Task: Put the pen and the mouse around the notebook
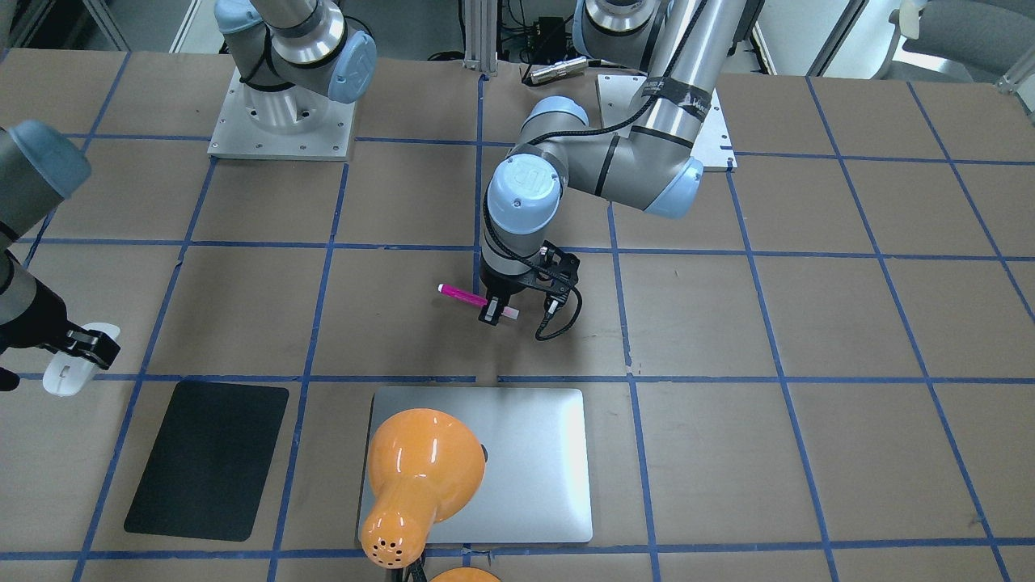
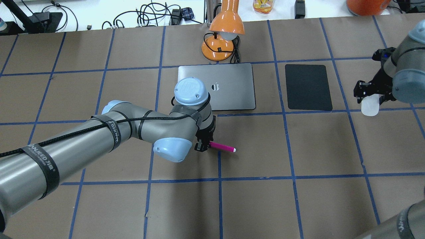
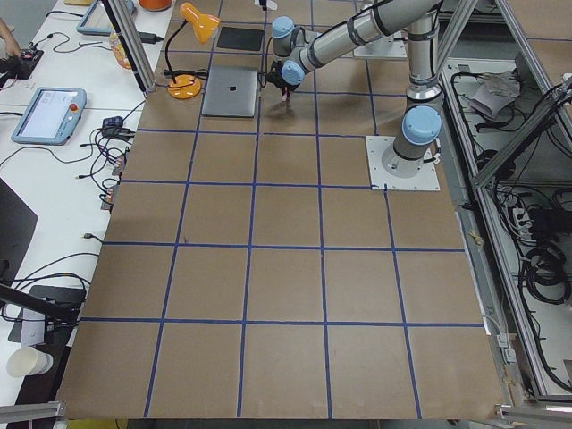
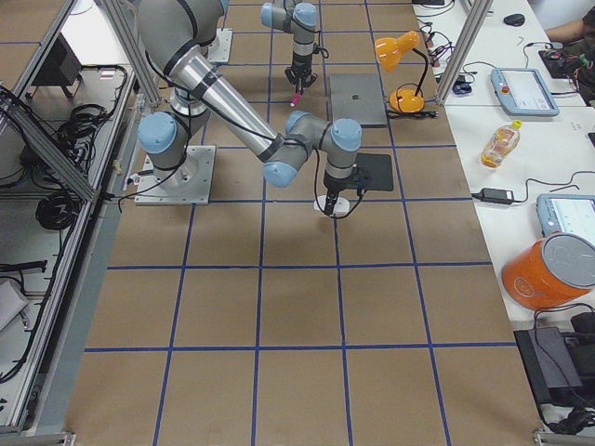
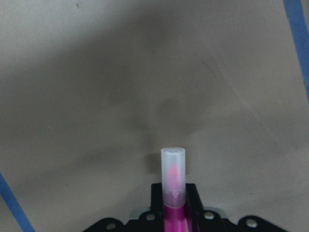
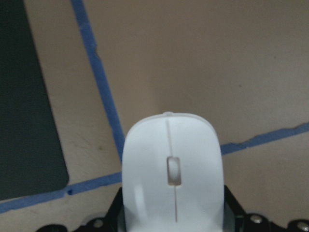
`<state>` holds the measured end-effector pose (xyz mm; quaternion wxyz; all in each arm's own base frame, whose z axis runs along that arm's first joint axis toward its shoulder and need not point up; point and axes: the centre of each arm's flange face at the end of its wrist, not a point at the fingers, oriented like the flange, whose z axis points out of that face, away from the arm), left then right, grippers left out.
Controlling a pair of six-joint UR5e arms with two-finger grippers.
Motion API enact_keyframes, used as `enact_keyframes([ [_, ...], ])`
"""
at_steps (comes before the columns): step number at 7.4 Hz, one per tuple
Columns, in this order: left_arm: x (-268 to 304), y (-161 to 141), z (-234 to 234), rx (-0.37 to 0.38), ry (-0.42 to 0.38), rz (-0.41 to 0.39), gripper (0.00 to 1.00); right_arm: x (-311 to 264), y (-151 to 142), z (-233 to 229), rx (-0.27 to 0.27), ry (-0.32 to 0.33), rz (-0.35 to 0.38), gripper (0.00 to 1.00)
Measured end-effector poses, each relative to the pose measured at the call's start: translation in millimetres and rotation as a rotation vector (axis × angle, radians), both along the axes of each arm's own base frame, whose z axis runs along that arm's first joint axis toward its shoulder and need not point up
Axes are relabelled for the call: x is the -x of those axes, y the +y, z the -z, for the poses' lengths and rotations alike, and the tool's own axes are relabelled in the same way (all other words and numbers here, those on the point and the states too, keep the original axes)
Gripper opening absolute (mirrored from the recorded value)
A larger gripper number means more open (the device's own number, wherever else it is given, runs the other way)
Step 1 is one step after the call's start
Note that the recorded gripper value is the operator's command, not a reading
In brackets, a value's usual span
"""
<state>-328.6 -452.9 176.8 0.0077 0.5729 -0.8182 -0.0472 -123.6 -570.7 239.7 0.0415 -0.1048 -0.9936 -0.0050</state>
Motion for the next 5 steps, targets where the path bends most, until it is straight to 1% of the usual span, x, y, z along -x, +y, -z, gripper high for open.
enact_keyframes([
  [1, 0.0, -2.3, 1.7, 0.002, 0.000, 0.001, 1.00, -24.4, -16.9, -5.5, 0.005, 0.000, -0.045, 0.63],
  [2, -1.6, -9.0, -5.2, 0.022, 0.006, 0.010, 1.00, -48.1, -32.8, -7.0, 0.010, 0.001, -0.090, 0.63],
  [3, -5.8, -21.1, -22.8, 0.057, 0.017, 0.070, 1.00, -72.6, -49.1, -5.8, 0.017, 0.002, -0.136, 0.63],
  [4, -13.3, -34.2, -46.9, 0.083, 0.030, 0.203, 1.00, -95.2, -67.2, -2.8, 0.027, 0.002, -0.177, 0.63],
  [5, -22.8, -41.6, -73.8, 0.070, 0.037, 0.384, 1.00, -112.1, -84.9, 3.3, 0.036, -0.005, -0.205, 0.63],
])
